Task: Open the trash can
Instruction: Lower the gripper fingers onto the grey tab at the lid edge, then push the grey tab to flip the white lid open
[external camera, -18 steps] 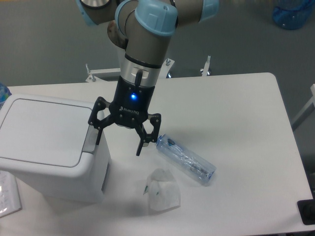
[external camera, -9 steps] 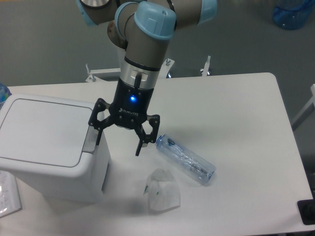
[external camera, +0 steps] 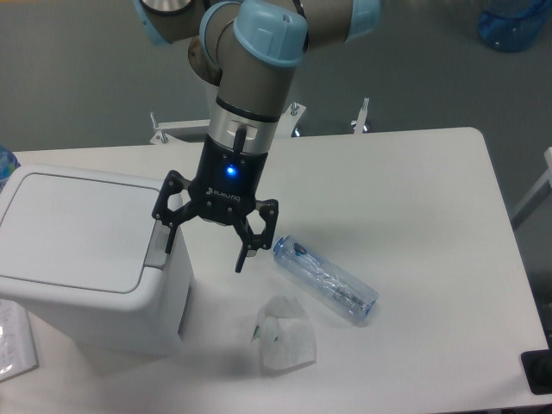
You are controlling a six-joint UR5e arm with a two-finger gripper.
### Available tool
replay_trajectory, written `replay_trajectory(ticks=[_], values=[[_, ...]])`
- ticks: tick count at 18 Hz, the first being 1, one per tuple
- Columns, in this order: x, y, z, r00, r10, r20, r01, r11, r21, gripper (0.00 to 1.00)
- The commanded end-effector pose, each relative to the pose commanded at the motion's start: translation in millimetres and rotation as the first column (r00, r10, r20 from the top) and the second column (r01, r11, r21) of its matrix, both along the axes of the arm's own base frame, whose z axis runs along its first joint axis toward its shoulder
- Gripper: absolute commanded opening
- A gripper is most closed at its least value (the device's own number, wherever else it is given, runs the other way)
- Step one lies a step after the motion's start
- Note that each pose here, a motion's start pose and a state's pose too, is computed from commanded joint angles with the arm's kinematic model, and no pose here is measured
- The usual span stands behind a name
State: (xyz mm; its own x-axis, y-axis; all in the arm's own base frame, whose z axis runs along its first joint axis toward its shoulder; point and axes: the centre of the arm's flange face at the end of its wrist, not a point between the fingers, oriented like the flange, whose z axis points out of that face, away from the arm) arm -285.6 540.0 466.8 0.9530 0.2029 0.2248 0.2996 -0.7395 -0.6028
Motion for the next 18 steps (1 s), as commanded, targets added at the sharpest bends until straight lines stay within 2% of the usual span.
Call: replay_trajectory(ticks=[18], values=[[1.8,0.5,-4.9,1.000,-0.005,0.004,0.005,1.000,-0.007,1.00]])
